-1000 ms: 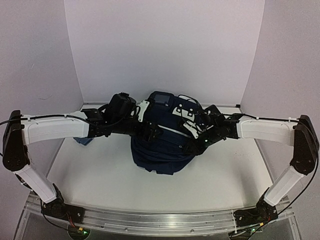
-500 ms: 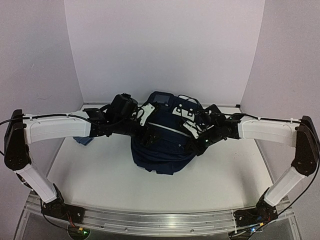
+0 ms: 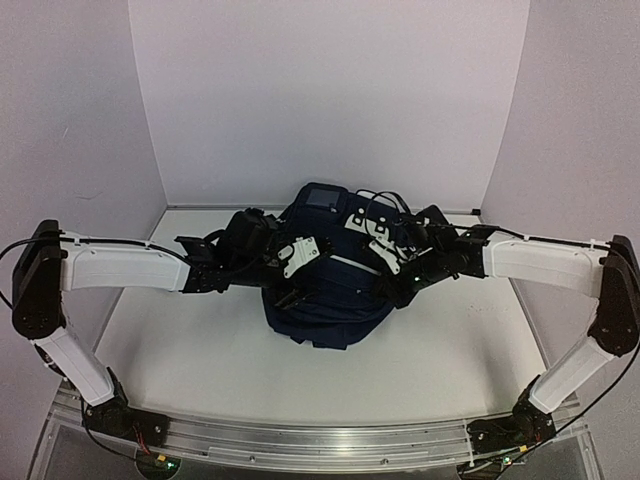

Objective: Pack the student bag
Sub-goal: Zip the student bag at the center of the board.

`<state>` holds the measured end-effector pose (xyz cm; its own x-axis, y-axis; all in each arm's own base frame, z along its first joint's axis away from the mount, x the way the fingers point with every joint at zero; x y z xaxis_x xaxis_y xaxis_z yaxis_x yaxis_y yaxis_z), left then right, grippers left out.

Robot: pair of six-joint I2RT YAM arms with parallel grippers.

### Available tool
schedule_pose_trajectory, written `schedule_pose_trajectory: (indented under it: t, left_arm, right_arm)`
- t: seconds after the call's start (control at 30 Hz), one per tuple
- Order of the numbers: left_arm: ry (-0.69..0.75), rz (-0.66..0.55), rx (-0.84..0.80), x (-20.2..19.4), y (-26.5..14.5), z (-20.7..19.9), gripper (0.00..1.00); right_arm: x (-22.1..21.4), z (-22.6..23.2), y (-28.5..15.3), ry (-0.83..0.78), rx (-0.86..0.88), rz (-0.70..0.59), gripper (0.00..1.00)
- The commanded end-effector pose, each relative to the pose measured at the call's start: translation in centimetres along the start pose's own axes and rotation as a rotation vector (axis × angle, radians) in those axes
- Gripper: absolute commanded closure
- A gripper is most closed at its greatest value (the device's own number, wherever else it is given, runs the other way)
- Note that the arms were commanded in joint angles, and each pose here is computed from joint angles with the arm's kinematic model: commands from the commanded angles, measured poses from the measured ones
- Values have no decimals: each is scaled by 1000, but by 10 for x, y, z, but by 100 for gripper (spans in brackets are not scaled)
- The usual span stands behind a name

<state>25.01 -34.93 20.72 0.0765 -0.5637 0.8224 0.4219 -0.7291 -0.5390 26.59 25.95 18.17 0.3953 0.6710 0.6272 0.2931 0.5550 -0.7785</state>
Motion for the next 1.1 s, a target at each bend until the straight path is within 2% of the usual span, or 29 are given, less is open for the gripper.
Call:
schedule_pose_trajectory:
  t: [0.0, 0.33, 0.57, 0.67, 0.8, 1.07]
  left_arm:
    - [43, -94, 54, 29, -5, 10, 31]
    - [2, -118, 84, 28, -15, 11, 30]
    - [-25, -120, 98, 27, -14, 13, 29]
    - [-24, -120, 99, 28, -14, 13, 29]
    - [35, -103, 84, 30, -12, 10, 29]
    - [344, -99, 75, 26, -3, -12, 27]
  right_arm:
    - [0, -3, 16, -24, 6, -15, 86]
    - [0, -2, 29, 9, 25, -54, 60]
    - [7, 4, 24, 26, 8, -85, 50]
    - [8, 2, 27, 17, -51, -79, 52]
    - [-1, -4, 38, 14, -118, -27, 61]
    - [-3, -7, 29, 4, -165, -41, 100]
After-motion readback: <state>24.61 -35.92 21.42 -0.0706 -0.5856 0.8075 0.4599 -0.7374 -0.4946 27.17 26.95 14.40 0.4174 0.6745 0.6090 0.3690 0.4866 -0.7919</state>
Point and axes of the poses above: each gripper's point midway between its finger pads, its own y axis out along the fingers, its own z axis along the line the jaws close on, x = y × z, the point moved 6 cm from there along -y, back along the fingers, and after that the axes turned 7 degrees about -y, right-handed, at the moved point
